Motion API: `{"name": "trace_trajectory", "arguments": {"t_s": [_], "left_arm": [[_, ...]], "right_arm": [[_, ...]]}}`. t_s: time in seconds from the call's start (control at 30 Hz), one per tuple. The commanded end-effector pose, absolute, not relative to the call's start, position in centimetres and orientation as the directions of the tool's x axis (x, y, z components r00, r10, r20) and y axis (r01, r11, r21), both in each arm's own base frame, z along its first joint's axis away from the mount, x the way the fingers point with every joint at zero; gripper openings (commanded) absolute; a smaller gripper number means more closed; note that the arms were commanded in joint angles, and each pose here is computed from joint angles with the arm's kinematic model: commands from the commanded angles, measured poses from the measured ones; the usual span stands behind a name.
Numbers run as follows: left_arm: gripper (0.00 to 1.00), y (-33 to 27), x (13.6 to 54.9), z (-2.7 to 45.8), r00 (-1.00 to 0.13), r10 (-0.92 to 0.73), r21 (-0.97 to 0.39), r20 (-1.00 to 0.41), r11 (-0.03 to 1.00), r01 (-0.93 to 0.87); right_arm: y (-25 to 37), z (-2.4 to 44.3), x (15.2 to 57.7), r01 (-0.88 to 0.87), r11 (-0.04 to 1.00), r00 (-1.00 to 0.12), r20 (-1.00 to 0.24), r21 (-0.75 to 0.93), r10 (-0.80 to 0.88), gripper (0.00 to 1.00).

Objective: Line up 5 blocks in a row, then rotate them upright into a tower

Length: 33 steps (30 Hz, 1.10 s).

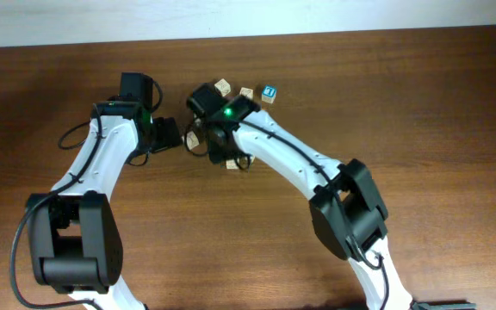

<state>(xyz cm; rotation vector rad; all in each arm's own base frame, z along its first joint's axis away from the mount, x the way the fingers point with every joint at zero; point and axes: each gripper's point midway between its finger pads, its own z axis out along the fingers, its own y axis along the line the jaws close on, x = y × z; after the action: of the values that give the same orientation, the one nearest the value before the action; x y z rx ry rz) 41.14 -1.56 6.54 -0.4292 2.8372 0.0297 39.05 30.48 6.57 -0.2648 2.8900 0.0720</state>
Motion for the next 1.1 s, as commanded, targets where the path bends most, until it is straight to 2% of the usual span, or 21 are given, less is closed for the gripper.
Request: {"name": "trace_trajectory", "arguments": {"t_s": [0.0, 0.13, 0.3, 0.43, 0.67, 1.07], "left_arm": [[0.99, -1.6, 41.6, 6.9, -0.912, -0.302, -0.031, -0.279, 0.952, -0.305], [0.99, -1.6, 41.6, 6.9, -0.912, -0.302, -0.032, -0.279, 0.952, -0.305], [0.99, -1.6, 41.6, 6.9, -0.912, -0.302, -0.031, -0.279, 0.952, -0.305], [0.99, -1.6, 41.6, 6.9, -0.912, -0.302, -0.031, -0.279, 0.952, -0.305], [0.99, -1.6, 41.6, 6.9, -0.912, -0.302, -0.031, -0.279, 0.952, -0.305], [0.99, -1.6, 41.6, 6.9, -0.912, -0.302, -0.031, -0.279, 0.952, -0.305]], "right_arm": [[27.9, 9.1, 42.1, -0.282, 0.959, -0.910, -0.312, -0.018, -0.274, 0.47], [26.5, 7.5, 43.1, -0.416, 0.908, -0.868, -0.277, -0.049, -0.412, 0.47], [26.5, 5.9, 42.9, -0.543, 0.837, -0.824, -0.237, 0.071, -0.515, 0.47], [26.7, 5.9, 42.1, -0.630, 0.759, -0.773, -0.237, 0.167, -0.589, 0.43], [26.2, 5.8, 40.9, -0.703, 0.681, -0.711, -0.218, 0.206, -0.668, 0.42], [25.8, 3.1, 40.3, -0.737, 0.646, -0.675, -0.212, 0.198, -0.706, 0.41]]}}
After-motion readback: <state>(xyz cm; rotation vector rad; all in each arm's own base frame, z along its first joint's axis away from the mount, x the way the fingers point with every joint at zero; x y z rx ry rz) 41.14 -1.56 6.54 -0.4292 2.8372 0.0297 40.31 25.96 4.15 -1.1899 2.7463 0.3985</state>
